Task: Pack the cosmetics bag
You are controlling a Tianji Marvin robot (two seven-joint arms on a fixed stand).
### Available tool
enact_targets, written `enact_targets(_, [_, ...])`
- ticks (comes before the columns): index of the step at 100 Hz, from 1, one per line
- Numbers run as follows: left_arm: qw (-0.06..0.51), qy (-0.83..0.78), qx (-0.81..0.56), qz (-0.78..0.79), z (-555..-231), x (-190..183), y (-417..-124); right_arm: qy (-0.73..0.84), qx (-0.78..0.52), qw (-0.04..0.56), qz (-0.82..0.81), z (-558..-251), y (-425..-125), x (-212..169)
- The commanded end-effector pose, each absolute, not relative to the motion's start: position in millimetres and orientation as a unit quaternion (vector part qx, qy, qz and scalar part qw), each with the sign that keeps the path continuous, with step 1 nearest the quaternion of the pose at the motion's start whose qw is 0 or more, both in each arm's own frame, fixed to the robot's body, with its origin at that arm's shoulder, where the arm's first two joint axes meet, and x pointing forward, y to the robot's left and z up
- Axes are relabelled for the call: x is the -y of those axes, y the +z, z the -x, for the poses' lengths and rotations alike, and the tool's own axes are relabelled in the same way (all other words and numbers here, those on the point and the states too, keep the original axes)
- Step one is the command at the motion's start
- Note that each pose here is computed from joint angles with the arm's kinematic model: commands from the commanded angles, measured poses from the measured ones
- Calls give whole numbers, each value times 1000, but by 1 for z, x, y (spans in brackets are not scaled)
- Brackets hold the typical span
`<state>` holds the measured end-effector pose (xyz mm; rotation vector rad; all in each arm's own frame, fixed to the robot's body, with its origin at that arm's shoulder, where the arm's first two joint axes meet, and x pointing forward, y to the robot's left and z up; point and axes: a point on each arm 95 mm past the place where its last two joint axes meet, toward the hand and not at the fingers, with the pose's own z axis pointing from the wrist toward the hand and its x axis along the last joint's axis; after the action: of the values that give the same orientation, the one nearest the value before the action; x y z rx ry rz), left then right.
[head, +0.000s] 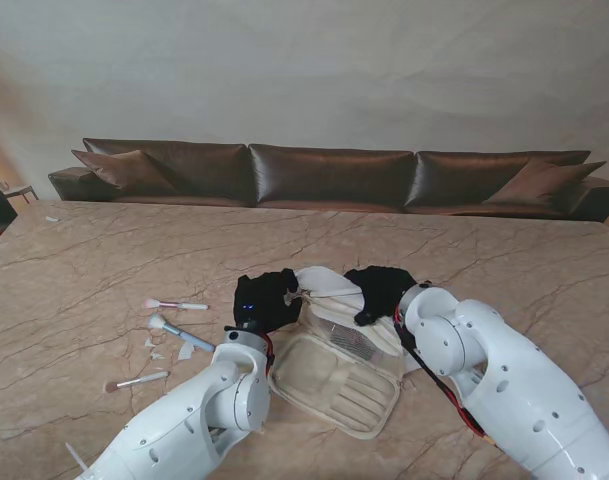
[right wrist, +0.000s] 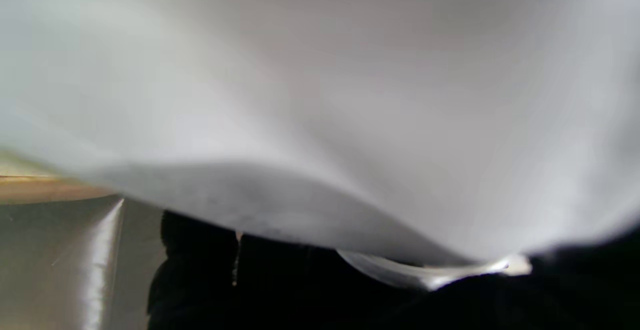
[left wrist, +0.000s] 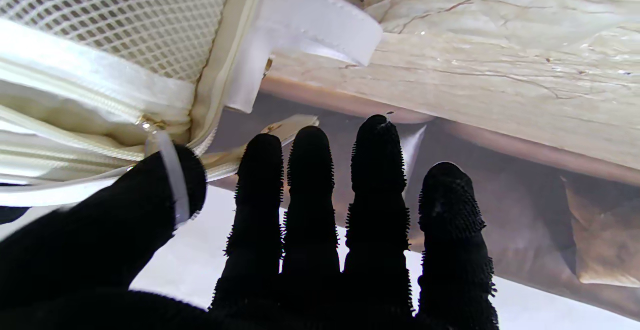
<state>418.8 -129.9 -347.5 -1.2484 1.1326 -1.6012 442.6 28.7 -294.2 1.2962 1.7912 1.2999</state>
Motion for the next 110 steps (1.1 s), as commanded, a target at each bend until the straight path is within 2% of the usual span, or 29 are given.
enact_targets(1, [397,-628,-451,495,-419,119,-346,487,-674,281,-479,-443,-296,-29])
enact_targets(56, [380,-585,-531,481,-435,60,-337,553,-616,276,-489,-466,-307,-27])
enact_targets(110, [302,-603,-531,513,-437,58,-337,568,-589,279,-503,-477,-305,-28])
